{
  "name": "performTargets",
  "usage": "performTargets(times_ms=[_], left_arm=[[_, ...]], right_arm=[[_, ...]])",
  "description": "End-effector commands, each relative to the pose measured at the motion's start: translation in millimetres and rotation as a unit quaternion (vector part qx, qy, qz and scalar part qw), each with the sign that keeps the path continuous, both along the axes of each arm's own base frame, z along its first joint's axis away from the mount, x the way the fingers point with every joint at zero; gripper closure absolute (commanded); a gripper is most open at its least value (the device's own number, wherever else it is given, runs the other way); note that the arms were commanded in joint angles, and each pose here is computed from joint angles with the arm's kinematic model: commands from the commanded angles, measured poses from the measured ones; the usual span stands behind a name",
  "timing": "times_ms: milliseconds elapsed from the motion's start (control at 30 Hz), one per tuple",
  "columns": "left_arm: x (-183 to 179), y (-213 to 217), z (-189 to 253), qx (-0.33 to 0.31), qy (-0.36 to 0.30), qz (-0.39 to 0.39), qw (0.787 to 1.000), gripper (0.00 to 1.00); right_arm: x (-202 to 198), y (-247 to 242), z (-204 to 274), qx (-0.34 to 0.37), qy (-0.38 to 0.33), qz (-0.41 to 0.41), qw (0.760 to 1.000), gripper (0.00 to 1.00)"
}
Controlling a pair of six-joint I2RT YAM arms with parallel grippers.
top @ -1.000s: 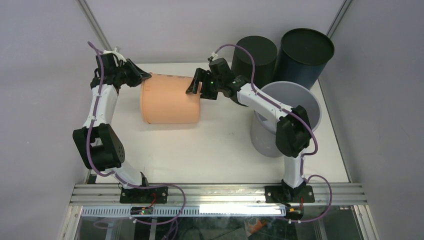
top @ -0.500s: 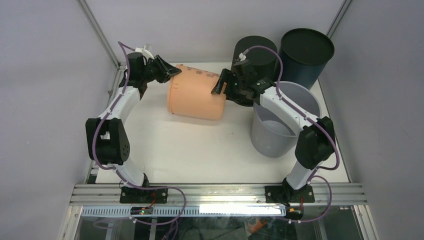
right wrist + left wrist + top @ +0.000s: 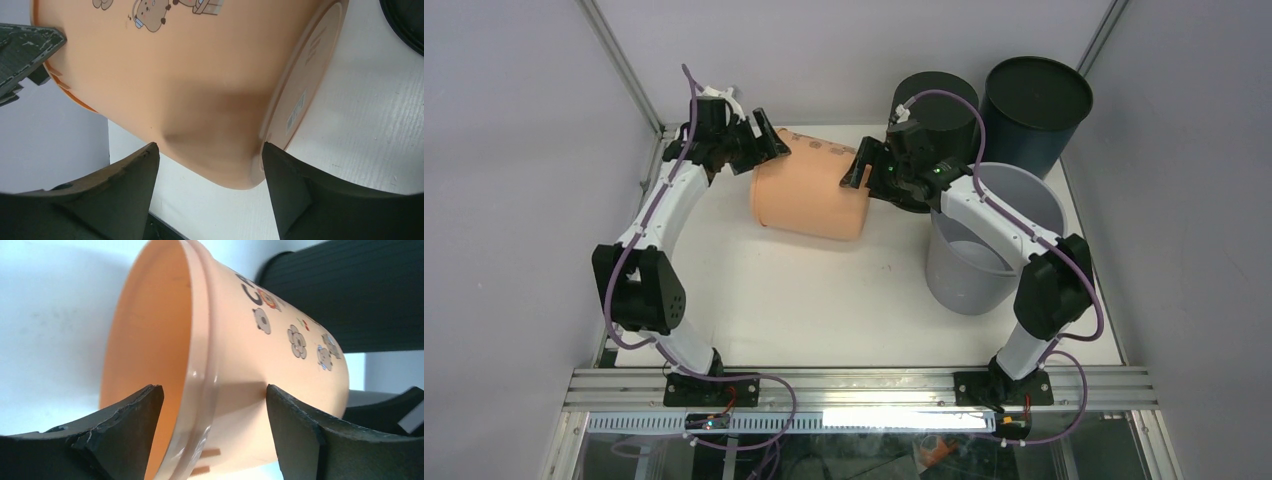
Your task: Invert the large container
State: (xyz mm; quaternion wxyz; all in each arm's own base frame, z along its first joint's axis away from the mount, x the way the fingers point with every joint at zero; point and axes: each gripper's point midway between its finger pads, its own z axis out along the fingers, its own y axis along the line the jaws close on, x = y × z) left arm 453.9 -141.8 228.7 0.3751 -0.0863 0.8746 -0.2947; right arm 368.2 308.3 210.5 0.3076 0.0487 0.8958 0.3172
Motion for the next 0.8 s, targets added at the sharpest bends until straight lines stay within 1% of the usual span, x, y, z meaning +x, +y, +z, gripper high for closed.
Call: performTargets(times_ms=[0,67,100,233,400,433,467,600,700,733,767], left_arm=[[-5.4,32.4,40.4,0.087,-0.058,0.047,0.993,0.24],[-4.9,38.2,45.8,0.097,-0.066,0.059,0.991,0.28],[-5.2,39.3,49.2,0.098,-0.071,0.062,0.991,0.32],[-6.0,36.8,48.6,0.110,-0.074,0.048,0.990,0.42],[-9.9,29.5,44.5,0.114,-0.072,0.029,0.990,0.44],[-9.7,29.0,44.0,0.117,-0.073,0.030,0.990,0.47],[-9.3,30.0,43.2,0.123,-0.073,0.032,0.989,0.51],[-8.7,37.0,43.8,0.139,-0.077,0.047,0.986,0.76],[-8.3,42.8,43.8,0.151,-0.077,0.056,0.984,0.96],[-8.8,43.8,43.9,0.155,-0.077,0.057,0.983,1.00],[-9.0,44.6,43.9,0.156,-0.076,0.059,0.983,1.00]], right_arm=[[9.2,10.3,30.3,0.030,-0.042,0.008,0.999,0.22],[9.6,9.9,30.7,0.030,-0.042,0.007,0.999,0.22],[9.3,10.4,31.0,0.030,-0.042,0.008,0.999,0.22],[9.4,10.1,29.8,0.029,-0.040,0.007,0.999,0.22],[10.5,10.2,29.5,0.029,-0.038,0.007,0.999,0.22],[9.9,11.2,29.8,0.029,-0.038,0.008,0.999,0.22],[10.1,11.6,30.0,0.030,-0.038,0.008,0.999,0.22],[10.2,12.3,29.4,0.030,-0.036,0.009,0.999,0.22],[10.5,12.2,29.4,0.031,-0.036,0.008,0.999,0.22],[10.6,11.7,29.4,0.031,-0.036,0.008,0.999,0.22],[10.5,11.5,29.2,0.031,-0.035,0.007,0.999,0.22]])
